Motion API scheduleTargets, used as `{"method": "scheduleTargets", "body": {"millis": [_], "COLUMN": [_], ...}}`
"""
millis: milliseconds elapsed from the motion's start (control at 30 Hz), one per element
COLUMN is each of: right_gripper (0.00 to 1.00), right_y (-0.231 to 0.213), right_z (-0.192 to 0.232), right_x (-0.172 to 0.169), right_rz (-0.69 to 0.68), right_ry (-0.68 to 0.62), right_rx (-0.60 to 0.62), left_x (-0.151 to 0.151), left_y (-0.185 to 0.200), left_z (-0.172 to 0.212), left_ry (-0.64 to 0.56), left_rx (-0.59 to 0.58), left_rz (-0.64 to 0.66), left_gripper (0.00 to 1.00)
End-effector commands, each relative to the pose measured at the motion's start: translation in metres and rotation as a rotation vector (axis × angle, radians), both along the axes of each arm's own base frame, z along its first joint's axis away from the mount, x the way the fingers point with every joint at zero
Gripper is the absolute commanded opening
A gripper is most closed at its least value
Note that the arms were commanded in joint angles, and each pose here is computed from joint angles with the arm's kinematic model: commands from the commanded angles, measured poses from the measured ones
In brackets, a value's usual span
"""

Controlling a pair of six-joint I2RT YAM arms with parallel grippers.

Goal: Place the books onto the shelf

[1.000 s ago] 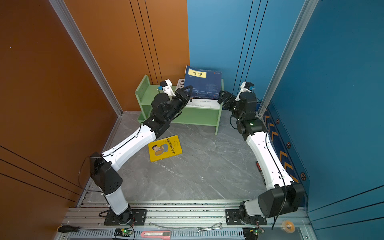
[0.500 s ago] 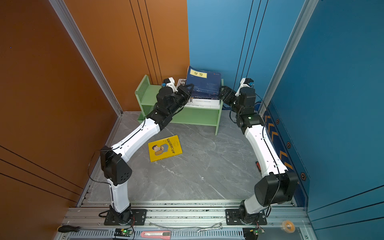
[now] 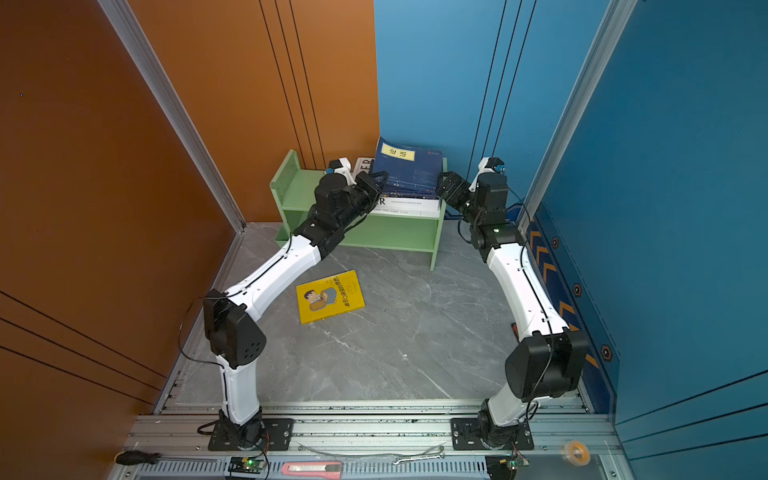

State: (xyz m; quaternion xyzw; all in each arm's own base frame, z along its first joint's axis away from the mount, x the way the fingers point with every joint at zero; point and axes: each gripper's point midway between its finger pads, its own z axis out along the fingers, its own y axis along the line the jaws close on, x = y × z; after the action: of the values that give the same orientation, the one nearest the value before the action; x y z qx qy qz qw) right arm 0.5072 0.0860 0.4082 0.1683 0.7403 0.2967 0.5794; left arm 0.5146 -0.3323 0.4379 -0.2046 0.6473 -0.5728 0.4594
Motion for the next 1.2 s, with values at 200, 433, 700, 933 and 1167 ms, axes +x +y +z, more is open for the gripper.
{"method": "scheduleTargets", "body": {"millis": [200,433,700,933,1167], "right_gripper": [1.00,1.00,1.00,1.00,1.00], "right_y": [0.007,0.009,0.013,0.015,0.013], "right_z": [0.006,-0.001,-0.012,-0.023,-0.031], "right_x": [0.010,0.014,0.018,0.021,0.025], "right_rz": [0.020,0.020,0.019,0.014,0.003], "right_ry": [-0.030,-0.017,0.004,0.026,0.043], "right_rx": [0.006,-0.004,-0.047,-0.074,-0.091], "left_x": [0.001,0.003,0.007,0.009,0.009], "left_y": [0.001,0.003,0.006,0.006,0.000], "left_z": [0.019,0.018,0.013,0.012,0.010], "left_ry": [-0.037,-0.038,-0.025,-0.020,-0.018], "left_rx": [-0.031,-0.027,-0.020,-0.022,0.003], "left_rz": [-0.018,-0.005,0.005,0.003,-0.012], "left_gripper": [0.00,0.00,0.00,0.00,0.00]}}
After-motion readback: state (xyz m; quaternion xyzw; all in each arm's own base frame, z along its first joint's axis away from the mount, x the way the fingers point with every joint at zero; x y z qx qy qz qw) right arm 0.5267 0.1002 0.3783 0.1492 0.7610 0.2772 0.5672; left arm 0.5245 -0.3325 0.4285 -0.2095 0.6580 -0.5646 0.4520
